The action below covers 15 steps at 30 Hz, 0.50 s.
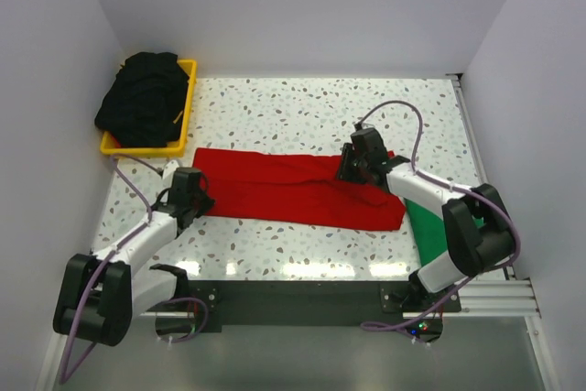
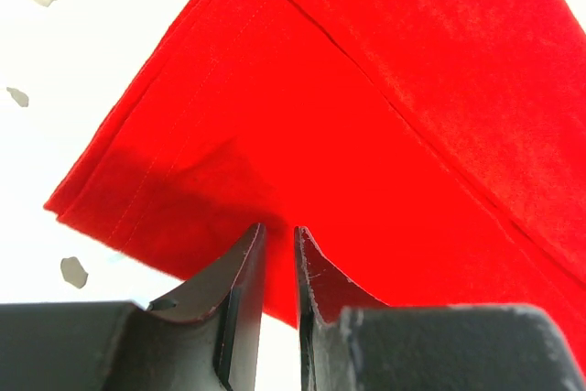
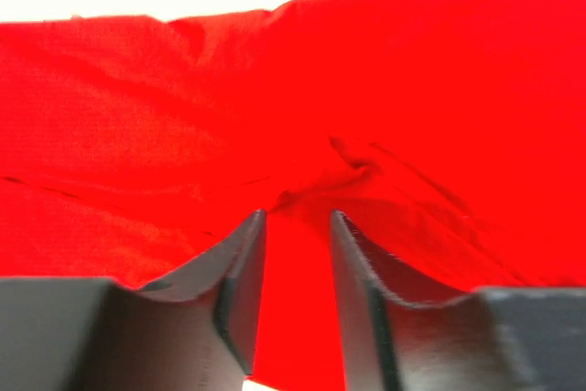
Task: Fold and stack the t-shirts
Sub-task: Fold the tshirt
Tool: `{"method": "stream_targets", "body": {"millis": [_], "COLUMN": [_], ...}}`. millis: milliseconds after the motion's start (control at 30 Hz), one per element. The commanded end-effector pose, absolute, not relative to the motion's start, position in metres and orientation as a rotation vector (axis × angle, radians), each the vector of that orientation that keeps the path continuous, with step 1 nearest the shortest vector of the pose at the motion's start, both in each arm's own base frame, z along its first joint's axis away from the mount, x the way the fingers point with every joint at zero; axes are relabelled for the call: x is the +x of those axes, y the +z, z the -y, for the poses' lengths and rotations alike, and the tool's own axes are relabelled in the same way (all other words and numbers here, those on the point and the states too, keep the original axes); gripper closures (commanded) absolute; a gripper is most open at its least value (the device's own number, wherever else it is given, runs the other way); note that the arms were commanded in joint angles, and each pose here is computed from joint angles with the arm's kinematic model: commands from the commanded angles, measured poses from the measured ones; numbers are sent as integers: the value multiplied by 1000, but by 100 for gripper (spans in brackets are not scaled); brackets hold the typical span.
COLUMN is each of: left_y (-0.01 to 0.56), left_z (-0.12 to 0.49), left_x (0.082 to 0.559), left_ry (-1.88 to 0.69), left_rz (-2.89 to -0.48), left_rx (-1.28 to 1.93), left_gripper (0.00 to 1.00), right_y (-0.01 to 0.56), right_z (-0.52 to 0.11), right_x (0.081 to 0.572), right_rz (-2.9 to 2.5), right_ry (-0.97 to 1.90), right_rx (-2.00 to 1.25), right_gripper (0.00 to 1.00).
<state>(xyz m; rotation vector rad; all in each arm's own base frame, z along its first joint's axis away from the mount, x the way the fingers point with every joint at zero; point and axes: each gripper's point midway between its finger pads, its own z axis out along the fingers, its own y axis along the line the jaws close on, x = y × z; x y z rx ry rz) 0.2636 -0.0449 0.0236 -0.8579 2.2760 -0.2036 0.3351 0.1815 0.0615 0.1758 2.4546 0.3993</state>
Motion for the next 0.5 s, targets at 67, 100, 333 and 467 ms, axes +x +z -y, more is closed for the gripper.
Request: {"method": "stream_targets", "body": {"millis": [67, 100, 333, 467], "left_y": [60, 67, 95, 103], "left_z": [46, 49, 59, 62], "left_x": [281, 285, 297, 301], "left_ry": [-224, -244, -300, -322], "left_rz": [-2215, -2209, -2191, -2175], "left_rx": [-756, -742, -675, -662], "left_gripper": [76, 76, 76, 75], "right_y": [82, 74, 70, 62], "right_z": [-164, -163, -171, -174], "right_x": [355, 356, 376, 381], "right_rz": [-2357, -2380, -2375, -2387], "right_ry": [275, 250, 245, 237], "right_rx": [215, 214, 213, 210], "right_gripper": [56, 54, 54, 54]}}
